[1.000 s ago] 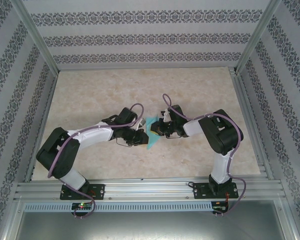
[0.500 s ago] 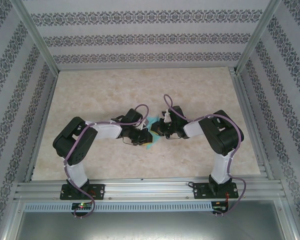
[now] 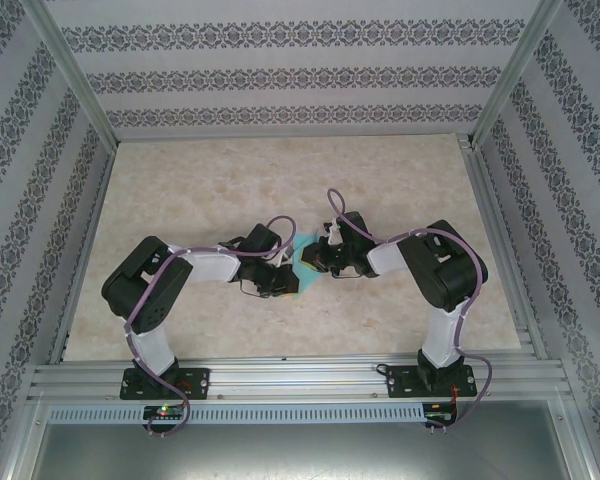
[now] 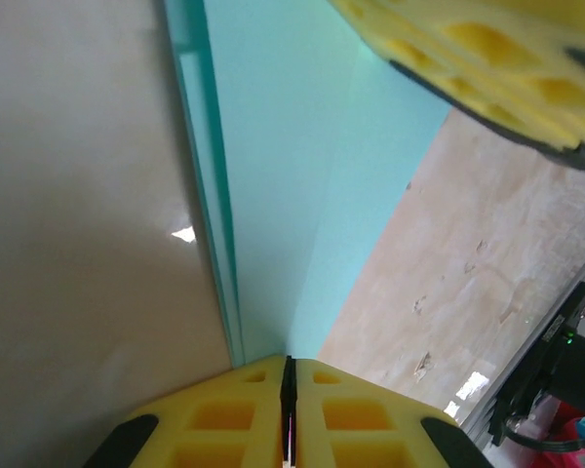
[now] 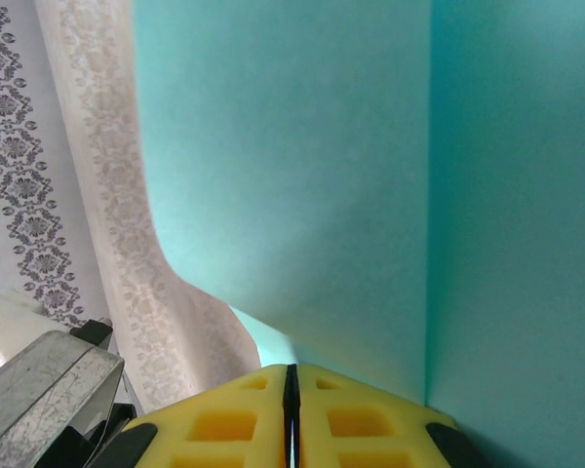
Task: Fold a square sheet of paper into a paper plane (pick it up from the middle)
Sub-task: Fourth fold the wing at the center of the table.
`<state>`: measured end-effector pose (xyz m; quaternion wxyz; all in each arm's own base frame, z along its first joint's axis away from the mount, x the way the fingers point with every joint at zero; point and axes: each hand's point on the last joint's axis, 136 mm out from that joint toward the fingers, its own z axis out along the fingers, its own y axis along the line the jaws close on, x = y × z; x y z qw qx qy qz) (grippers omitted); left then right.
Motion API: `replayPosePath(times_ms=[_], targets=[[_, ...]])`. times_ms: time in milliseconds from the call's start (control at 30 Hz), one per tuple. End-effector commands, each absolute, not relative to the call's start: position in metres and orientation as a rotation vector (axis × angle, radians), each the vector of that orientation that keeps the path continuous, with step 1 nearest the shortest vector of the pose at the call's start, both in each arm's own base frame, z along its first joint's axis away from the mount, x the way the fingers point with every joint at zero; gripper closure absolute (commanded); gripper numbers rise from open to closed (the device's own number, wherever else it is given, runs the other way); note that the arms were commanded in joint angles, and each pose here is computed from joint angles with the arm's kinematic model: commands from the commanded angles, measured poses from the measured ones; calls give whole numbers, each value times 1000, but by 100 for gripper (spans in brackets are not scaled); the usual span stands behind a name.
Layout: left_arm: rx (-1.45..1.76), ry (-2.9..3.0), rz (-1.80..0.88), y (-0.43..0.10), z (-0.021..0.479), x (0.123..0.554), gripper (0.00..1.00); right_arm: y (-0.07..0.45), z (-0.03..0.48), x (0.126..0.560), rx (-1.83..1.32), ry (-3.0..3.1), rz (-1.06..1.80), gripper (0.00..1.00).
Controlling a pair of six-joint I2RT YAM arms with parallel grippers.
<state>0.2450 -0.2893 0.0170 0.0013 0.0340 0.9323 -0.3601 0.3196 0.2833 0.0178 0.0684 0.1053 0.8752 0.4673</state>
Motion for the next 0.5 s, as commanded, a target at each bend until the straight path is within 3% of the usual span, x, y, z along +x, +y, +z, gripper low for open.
replayPosePath(times_ms=[0, 233, 467], targets=[[145, 3192, -934, -253, -7, 185, 89, 239, -54, 283, 571, 2890, 1073, 88], [192, 3083, -1011, -259, 26, 190, 90, 242, -56, 280, 610, 2889, 1045, 88], [117, 2860, -1041, -278, 76, 237, 88, 241, -50, 278, 721, 2822, 1017, 88]])
